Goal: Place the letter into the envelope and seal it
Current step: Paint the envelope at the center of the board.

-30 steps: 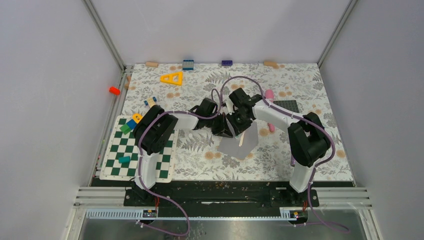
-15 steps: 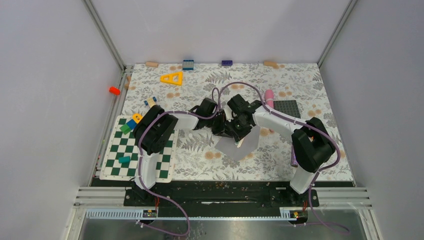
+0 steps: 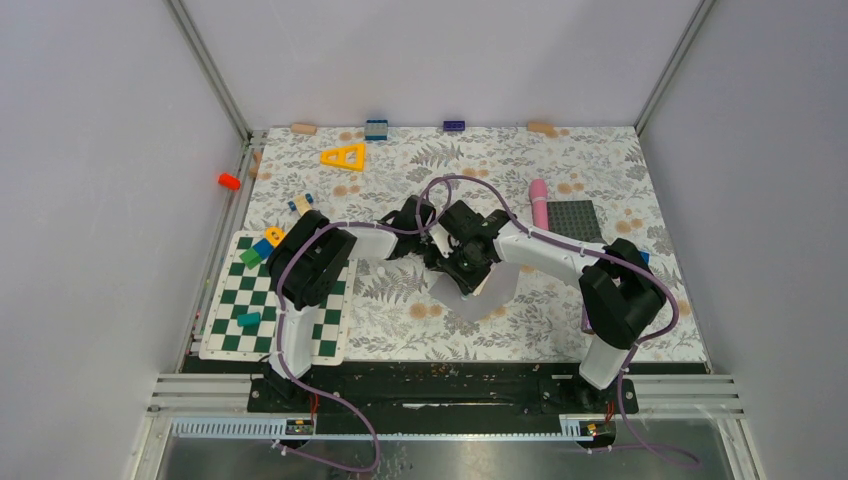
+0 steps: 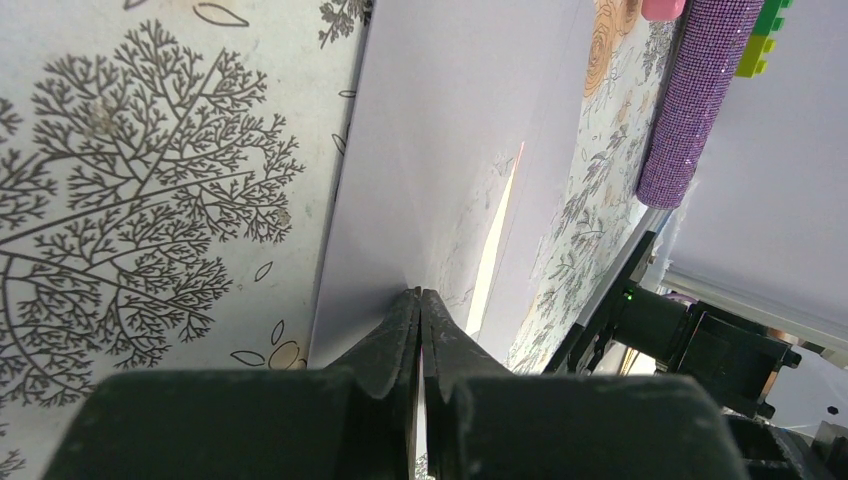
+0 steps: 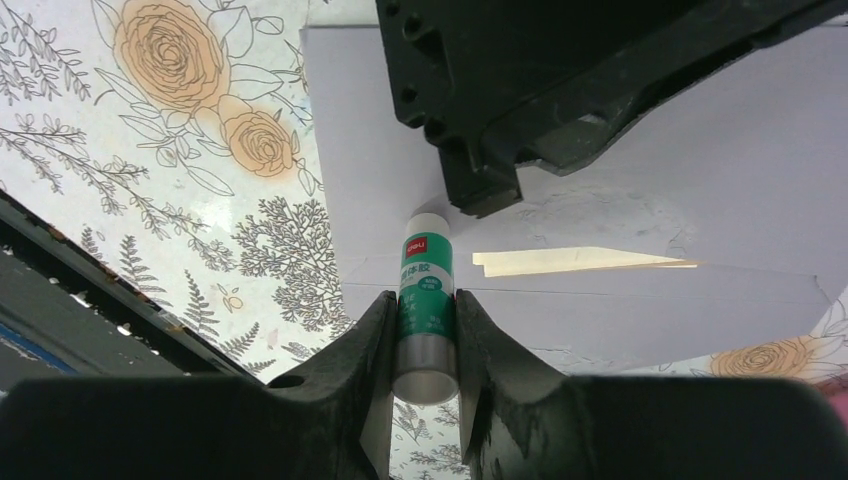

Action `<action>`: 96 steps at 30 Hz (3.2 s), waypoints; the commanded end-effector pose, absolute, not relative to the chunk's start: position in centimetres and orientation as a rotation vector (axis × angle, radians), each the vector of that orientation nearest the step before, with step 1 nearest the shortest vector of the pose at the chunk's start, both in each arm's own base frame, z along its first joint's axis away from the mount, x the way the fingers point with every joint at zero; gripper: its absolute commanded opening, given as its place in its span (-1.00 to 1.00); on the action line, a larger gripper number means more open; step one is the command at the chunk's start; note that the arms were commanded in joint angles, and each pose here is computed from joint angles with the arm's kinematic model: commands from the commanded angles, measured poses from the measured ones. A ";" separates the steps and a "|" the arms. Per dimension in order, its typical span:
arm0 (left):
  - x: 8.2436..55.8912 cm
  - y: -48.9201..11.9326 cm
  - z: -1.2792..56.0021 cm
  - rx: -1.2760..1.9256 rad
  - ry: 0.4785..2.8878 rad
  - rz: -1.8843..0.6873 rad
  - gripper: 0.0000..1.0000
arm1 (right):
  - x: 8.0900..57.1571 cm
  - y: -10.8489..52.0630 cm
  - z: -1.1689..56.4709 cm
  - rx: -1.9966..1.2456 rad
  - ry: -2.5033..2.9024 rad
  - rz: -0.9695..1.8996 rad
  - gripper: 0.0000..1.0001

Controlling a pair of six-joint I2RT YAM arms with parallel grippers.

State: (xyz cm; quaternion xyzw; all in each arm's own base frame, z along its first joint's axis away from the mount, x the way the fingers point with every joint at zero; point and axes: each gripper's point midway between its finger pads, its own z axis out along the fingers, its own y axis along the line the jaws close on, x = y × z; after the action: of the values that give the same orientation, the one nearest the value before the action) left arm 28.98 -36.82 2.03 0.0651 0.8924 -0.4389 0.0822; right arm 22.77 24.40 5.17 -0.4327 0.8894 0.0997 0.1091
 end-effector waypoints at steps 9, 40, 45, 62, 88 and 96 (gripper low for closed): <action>29.2 -35.9 -1.4 0.219 2.707 -1.117 -1.00 | 27.0 23.6 6.4 -1.245 2.462 0.041 -1.00; 29.0 -36.2 -1.1 0.239 2.700 -1.130 -1.00 | 28.6 24.6 5.9 -1.174 2.492 0.233 -1.00; 29.0 -36.2 -1.1 0.239 2.699 -1.128 -1.00 | 27.4 25.2 6.0 -1.217 2.486 0.255 -1.00; 28.9 -36.2 -1.2 0.245 2.702 -1.133 -1.00 | 32.7 21.9 6.0 -1.130 2.429 -0.133 -1.00; 28.8 -36.4 -1.1 0.250 2.700 -1.146 -1.00 | 31.9 23.3 4.8 -1.145 2.477 -0.010 -1.00; 28.8 -36.4 -1.1 0.251 2.699 -1.146 -1.00 | 34.5 21.5 5.6 -1.072 2.384 -0.213 -1.00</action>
State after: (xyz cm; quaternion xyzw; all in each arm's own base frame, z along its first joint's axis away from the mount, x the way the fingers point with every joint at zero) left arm 29.58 -36.52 2.05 0.0624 0.8907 -0.4425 0.0840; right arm 30.91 21.64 5.29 -0.4284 0.8825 -0.0249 0.1924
